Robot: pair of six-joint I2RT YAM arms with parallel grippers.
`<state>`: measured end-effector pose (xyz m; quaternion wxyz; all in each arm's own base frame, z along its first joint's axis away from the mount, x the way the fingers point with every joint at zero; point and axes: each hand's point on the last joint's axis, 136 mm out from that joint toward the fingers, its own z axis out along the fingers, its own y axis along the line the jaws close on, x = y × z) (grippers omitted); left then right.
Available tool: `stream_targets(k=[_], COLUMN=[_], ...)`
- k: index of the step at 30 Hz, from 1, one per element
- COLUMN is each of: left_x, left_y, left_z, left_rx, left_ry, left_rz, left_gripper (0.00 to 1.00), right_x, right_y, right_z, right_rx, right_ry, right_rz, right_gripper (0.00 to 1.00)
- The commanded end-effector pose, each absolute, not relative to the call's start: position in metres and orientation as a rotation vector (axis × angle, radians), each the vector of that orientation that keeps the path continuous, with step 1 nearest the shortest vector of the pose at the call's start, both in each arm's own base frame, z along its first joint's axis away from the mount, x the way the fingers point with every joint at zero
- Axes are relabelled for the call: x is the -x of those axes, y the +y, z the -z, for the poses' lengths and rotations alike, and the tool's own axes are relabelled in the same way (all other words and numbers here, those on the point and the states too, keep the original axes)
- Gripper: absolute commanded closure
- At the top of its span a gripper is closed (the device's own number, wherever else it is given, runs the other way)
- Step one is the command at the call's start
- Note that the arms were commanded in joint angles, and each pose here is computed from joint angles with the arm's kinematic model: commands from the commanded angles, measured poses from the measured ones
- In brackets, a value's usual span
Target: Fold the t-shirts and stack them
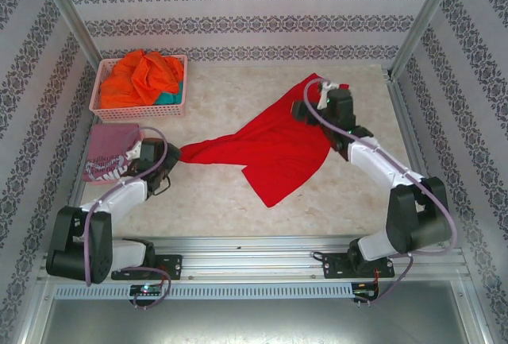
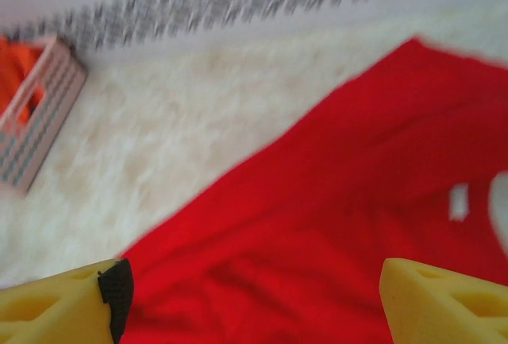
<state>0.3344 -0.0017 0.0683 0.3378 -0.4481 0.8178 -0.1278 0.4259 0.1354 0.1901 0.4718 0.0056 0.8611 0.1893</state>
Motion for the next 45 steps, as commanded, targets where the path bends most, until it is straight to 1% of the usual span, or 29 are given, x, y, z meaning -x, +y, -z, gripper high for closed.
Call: stream_targets(k=[1, 6, 10, 13, 16, 21, 28, 30, 33, 35, 37, 40, 43, 45], left_x=[-0.346, -0.365, -0.364, -0.358, -0.356, -0.369, -0.385, -0.386, -0.388, -0.389, -0.39, -0.393, -0.394, -0.393], left_y=[-0.007, -0.019, -0.03, -0.032, -0.031, -0.032, -0.024, -0.026, -0.03, -0.03, -0.029, -0.025, -0.021, -0.019], left_z=[-0.076, -0.076, -0.059, -0.047, -0.038, -0.037, -0.036, -0.031, -0.023, -0.02, -0.022, -0.029, -0.035, -0.036], left_rx=[1.154, 1.157, 1.231, 1.316, 1.375, 1.398, 1.406, 1.416, 1.444, 1.453, 1.446, 1.418, 1.391, 1.385], left_ry=[2.242, 2.306, 2.341, 2.332, 2.304, 2.265, 2.228, 2.232, 2.212, 2.198, 2.183, 2.163, 2.152, 2.152], left_rz=[0.33, 0.387, 0.457, 0.48, 0.486, 0.518, 0.505, 0.516, 0.559, 0.574, 0.579, 0.566, 0.537, 0.529], left_gripper=[0.22, 0.3, 0.39, 0.45, 0.47, 0.52, 0.61, 0.65, 0.78, 0.92, 1.0, 1.0, 1.0, 1.0], right_x=[-0.393, -0.346, -0.313, -0.298, -0.293, -0.293, -0.285, -0.282, -0.277, -0.272, -0.268, -0.259, -0.251, -0.247], right_y=[0.161, 0.188, 0.19, 0.188, 0.189, 0.2, 0.199, 0.196, 0.194, 0.194, 0.194, 0.186, 0.169, 0.169], right_z=[-0.165, -0.13, -0.11, -0.098, -0.089, -0.084, -0.076, -0.075, -0.07, -0.064, -0.058, -0.05, -0.039, -0.035], right_rx=[-0.007, 0.022, -0.034, -0.065, -0.067, -0.042, -0.087, -0.12, -0.151, -0.142, -0.131, -0.148, -0.25, -0.276], right_ry=[2.18, 2.314, 2.391, 2.425, 2.452, 2.465, 2.497, 2.503, 2.525, 2.557, 2.585, 2.63, 2.672, 2.694], right_rz=[-0.509, -0.545, -0.541, -0.551, -0.547, -0.565, -0.561, -0.563, -0.552, -0.517, -0.464, -0.339, -0.217, -0.211], right_gripper=[0.19, 0.19, 0.22, 0.24, 0.24, 0.24, 0.25, 0.26, 0.27, 0.27, 0.27, 0.27, 0.3, 0.32])
